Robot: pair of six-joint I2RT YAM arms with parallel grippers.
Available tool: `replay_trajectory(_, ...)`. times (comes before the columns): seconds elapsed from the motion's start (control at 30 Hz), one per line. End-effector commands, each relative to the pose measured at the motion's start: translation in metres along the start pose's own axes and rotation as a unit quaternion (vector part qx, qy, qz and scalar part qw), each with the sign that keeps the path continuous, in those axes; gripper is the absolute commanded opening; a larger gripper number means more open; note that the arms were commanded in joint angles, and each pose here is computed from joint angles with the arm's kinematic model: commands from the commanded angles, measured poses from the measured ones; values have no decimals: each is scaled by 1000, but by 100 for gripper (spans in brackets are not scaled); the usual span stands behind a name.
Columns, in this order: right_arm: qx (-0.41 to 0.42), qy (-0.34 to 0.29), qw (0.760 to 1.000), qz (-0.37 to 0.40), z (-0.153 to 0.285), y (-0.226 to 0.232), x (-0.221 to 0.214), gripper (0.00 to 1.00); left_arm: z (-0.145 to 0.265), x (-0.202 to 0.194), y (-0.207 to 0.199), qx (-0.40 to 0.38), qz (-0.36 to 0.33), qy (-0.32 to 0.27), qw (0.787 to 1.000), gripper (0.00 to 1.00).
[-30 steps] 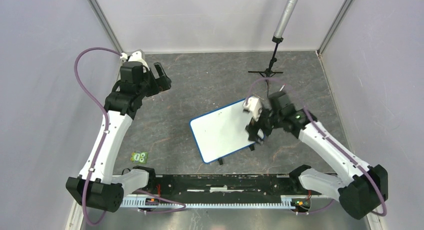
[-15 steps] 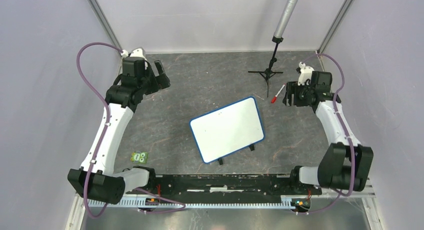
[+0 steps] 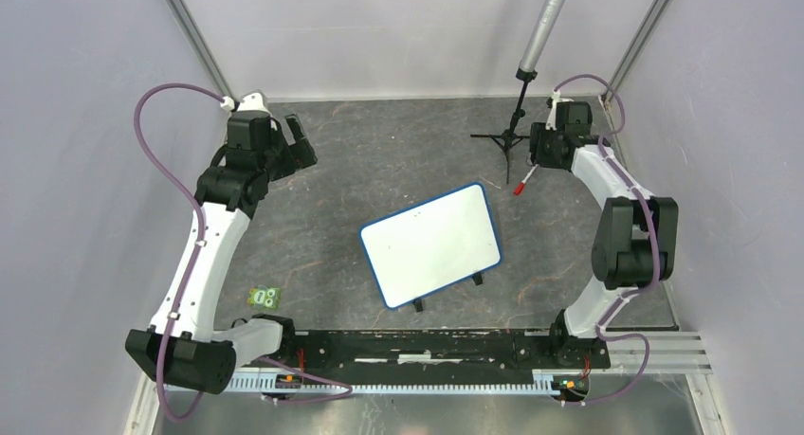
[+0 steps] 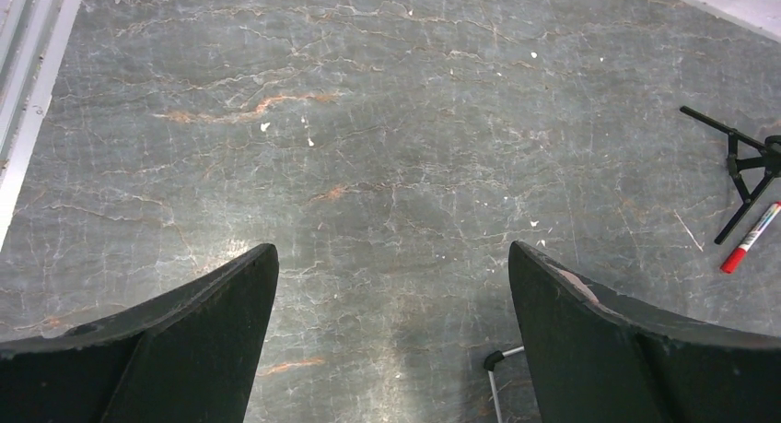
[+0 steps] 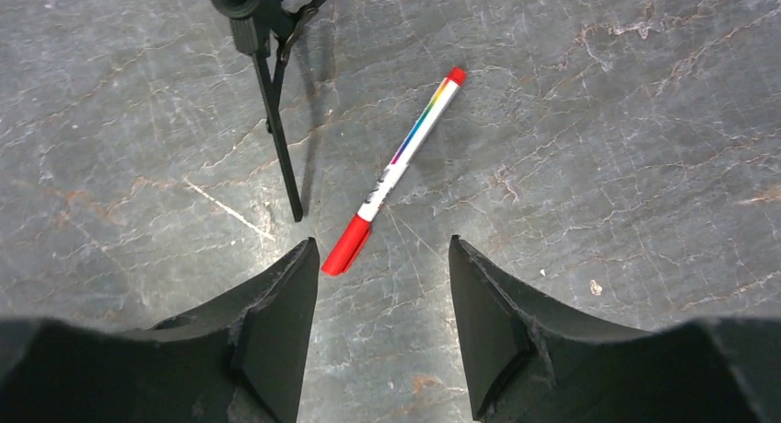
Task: Write a sentence on the whiteboard
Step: Move the whiteboard stand to the center of the board, then pick up the whiteboard marker from the corner of the board.
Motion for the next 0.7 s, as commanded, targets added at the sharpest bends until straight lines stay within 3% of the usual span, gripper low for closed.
replay_trajectory(0.0,-46,-10,999,-22,-16,-8,13,59,10,15,1,1,27,-40,999,100)
replay_trajectory(0.67,-67,57,996,-22,-88,-14,-12,57,9,10,7,10,22,-39,999,100)
Point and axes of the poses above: each gripper's point midway between its finger pads, its own z axis back along the fingers, its own y axis along the line the jaws close on, x = y × z, the point moved 2 cm from there along z, back along the fingers, and after that the axes turned 2 degrees about z, right-handed, at the moved point
